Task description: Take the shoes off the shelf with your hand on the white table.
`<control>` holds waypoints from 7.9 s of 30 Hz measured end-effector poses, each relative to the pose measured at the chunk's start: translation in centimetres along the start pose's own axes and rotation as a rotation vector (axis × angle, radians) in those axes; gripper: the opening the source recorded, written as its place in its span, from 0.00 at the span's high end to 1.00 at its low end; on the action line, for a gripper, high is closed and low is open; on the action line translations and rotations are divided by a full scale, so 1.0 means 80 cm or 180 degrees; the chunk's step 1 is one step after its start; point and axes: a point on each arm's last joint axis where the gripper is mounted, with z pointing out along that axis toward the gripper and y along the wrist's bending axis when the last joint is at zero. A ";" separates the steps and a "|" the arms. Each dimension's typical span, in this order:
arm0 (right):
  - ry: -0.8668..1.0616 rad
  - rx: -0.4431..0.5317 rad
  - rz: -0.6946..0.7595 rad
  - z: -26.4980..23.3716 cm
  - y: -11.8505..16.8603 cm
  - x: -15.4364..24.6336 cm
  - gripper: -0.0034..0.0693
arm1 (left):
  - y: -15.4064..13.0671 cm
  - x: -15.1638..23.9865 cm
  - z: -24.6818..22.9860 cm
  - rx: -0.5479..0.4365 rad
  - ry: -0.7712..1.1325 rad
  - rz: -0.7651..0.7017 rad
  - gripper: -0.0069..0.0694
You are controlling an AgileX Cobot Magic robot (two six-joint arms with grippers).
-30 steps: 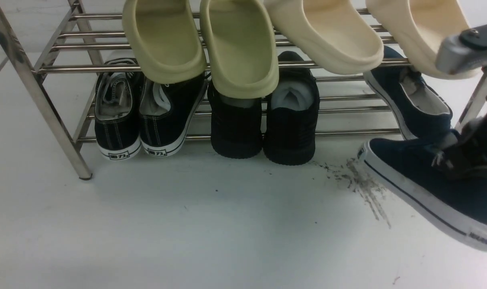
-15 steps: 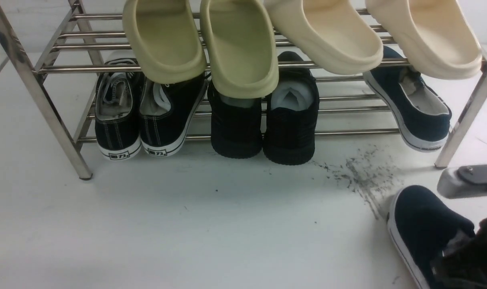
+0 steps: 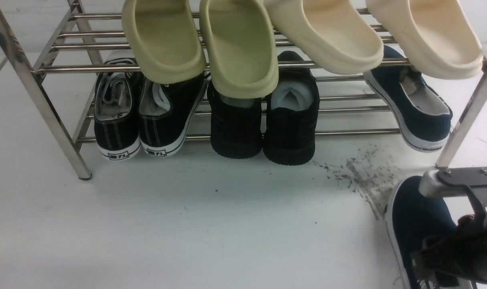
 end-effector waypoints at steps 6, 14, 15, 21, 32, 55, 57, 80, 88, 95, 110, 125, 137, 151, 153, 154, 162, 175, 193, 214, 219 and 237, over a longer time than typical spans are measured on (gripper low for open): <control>-0.0119 0.0144 -0.0224 -0.032 0.008 -0.030 0.14 | 0.000 0.000 0.000 0.0000 0.0000 0.0000 0.60; -0.0920 0.0559 -0.0816 -0.069 0.018 -0.107 0.21 | 0.000 0.000 0.000 0.0000 0.0000 0.0000 0.60; -0.0943 0.0563 -0.0832 -0.068 0.019 -0.110 0.22 | 0.000 0.000 0.000 0.0000 0.0000 0.0000 0.60; -0.1109 0.0793 -0.1190 -0.035 0.032 -0.168 0.26 | 0.000 0.000 0.000 0.0000 0.0000 0.0000 0.60; -0.1201 0.1134 -0.1034 0.006 0.033 -0.211 0.26 | 0.000 0.000 0.000 0.0000 0.0000 0.0000 0.60; -0.1160 0.1329 -0.0655 0.040 0.021 -0.220 0.49 | 0.000 0.000 0.000 0.0000 0.0000 0.0000 0.60; -0.1159 0.1360 -0.0680 0.040 0.020 -0.221 0.58 | 0.000 0.000 0.000 0.0000 0.0000 0.0000 0.60; -0.0937 0.1532 -0.0615 0.008 0.013 -0.205 0.91 | 0.000 0.000 0.000 0.0000 0.0000 0.0000 0.60; -0.0906 0.1491 -0.0536 -0.034 0.012 -0.191 0.91 | 0.000 0.000 0.000 0.0000 0.0000 0.0000 0.60; -0.0874 0.1531 -0.0537 -0.049 0.010 -0.184 0.91 | 0.000 0.000 0.000 0.0000 0.0000 0.0000 0.60; -0.0757 0.1505 -0.0411 -0.143 -0.002 -0.132 0.91 | 0.000 0.000 0.000 0.0000 0.0000 0.0000 0.60; -0.1124 0.1147 -0.0347 -0.238 -0.018 -0.051 0.91 | 0.000 0.000 0.000 0.0000 0.0000 0.0000 0.60; -0.0384 0.1341 -0.0451 -0.156 -0.051 0.022 0.91 | 0.000 0.000 0.000 0.0000 0.0000 0.0000 0.60; 0.0503 0.1091 -0.0407 -0.039 -0.046 0.034 0.91 | 0.000 0.000 0.000 0.0000 0.0000 0.0000 0.60; 0.0551 0.1069 -0.0400 -0.031 -0.044 0.031 0.91 | 0.000 0.000 0.000 0.0000 0.0000 0.0000 0.60; 0.0634 0.1059 -0.0387 -0.021 -0.043 0.028 0.91 | 0.000 0.000 0.000 0.0000 0.0000 0.0000 0.60; 0.0839 0.1090 -0.0309 -0.001 -0.041 0.025 0.89 | 0.000 0.000 0.000 0.0000 0.0000 0.0000 0.60; 0.0599 0.1148 -0.0253 -0.032 -0.034 0.000 0.12 | 0.000 0.000 0.000 0.0000 0.0000 0.0000 0.60; -0.0584 0.0932 -0.0183 -0.173 -0.033 0.009 0.70 | 0.000 0.000 0.000 0.0000 0.0000 0.0000 0.60; -0.0751 0.1491 0.0447 -0.158 -0.056 0.010 0.97 | 0.000 0.000 0.000 0.0000 0.0000 0.0000 0.60; -0.0485 0.1653 0.0576 -0.134 -0.064 -0.007 0.97 | 0.000 0.000 0.000 0.0000 0.0000 0.0000 0.60; 0.0500 0.1875 0.1476 -0.038 -0.198 -0.049 0.96 | 0.000 0.000 0.000 0.0000 0.0000 0.0000 0.60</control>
